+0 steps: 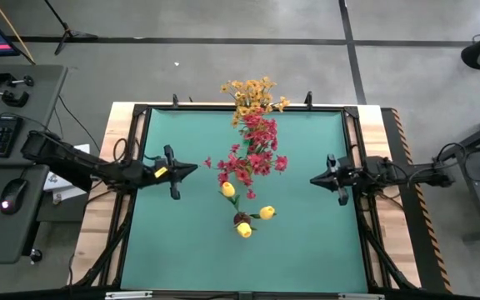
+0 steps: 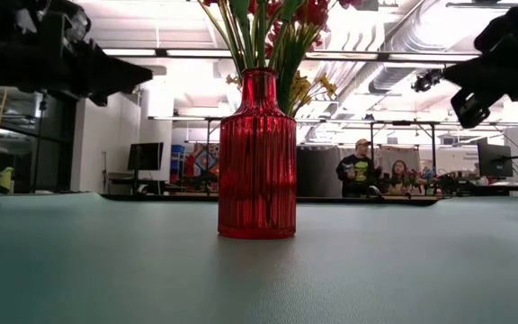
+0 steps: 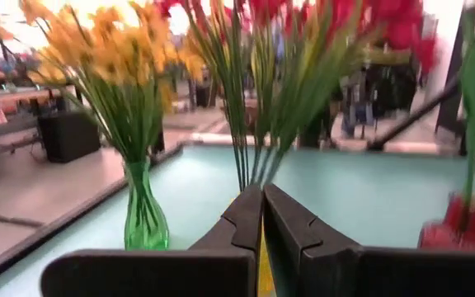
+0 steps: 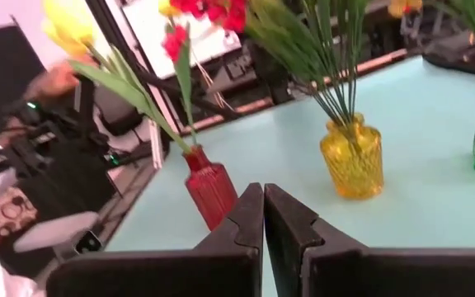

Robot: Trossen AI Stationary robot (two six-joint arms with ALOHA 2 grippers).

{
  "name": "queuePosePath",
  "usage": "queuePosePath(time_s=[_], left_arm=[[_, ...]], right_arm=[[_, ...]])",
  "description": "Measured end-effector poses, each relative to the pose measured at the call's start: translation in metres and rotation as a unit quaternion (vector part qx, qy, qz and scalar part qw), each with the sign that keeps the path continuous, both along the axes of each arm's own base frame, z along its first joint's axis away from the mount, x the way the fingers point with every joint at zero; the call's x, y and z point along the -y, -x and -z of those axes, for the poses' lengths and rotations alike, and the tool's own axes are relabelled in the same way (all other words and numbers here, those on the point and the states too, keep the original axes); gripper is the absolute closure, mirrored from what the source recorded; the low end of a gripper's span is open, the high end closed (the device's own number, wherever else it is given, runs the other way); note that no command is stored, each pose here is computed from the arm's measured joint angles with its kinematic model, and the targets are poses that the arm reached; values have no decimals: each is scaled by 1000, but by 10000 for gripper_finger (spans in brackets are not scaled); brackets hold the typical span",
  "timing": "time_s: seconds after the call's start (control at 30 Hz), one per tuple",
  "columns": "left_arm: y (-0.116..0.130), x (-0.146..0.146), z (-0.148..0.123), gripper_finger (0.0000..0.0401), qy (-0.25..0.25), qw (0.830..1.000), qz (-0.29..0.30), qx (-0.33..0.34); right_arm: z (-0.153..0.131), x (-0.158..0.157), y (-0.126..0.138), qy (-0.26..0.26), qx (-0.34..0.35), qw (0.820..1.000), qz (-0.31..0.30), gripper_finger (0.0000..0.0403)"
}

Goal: Sort flowers into vase by color
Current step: Return to Home Position

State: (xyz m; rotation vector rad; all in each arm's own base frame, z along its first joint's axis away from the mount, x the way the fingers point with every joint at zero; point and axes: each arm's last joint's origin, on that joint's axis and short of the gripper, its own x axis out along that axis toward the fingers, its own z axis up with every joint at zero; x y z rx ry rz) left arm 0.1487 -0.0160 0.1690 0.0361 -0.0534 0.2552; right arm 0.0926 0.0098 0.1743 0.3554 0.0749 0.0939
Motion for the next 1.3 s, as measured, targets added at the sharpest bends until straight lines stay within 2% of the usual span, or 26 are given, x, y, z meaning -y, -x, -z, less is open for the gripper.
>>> queuePosePath(time_s=[0.6, 0.97, 1.13, 1.3], left_arm=[[27, -5, -31, 400, 28, 990, -2, 141], [36, -7, -40, 400, 37, 982, -3, 187], [44, -9, -47, 400, 44, 973, -3, 224], [58, -11, -56, 400, 55, 958, -3, 280]], right_arm=[[1, 0, 0, 1, -5, 1000, 2, 402], [2, -1, -1, 2, -14, 1000, -2, 402], [2, -1, -1, 2, -14, 1000, -2, 402], [2, -1, -1, 2, -14, 1000, -2, 402]])
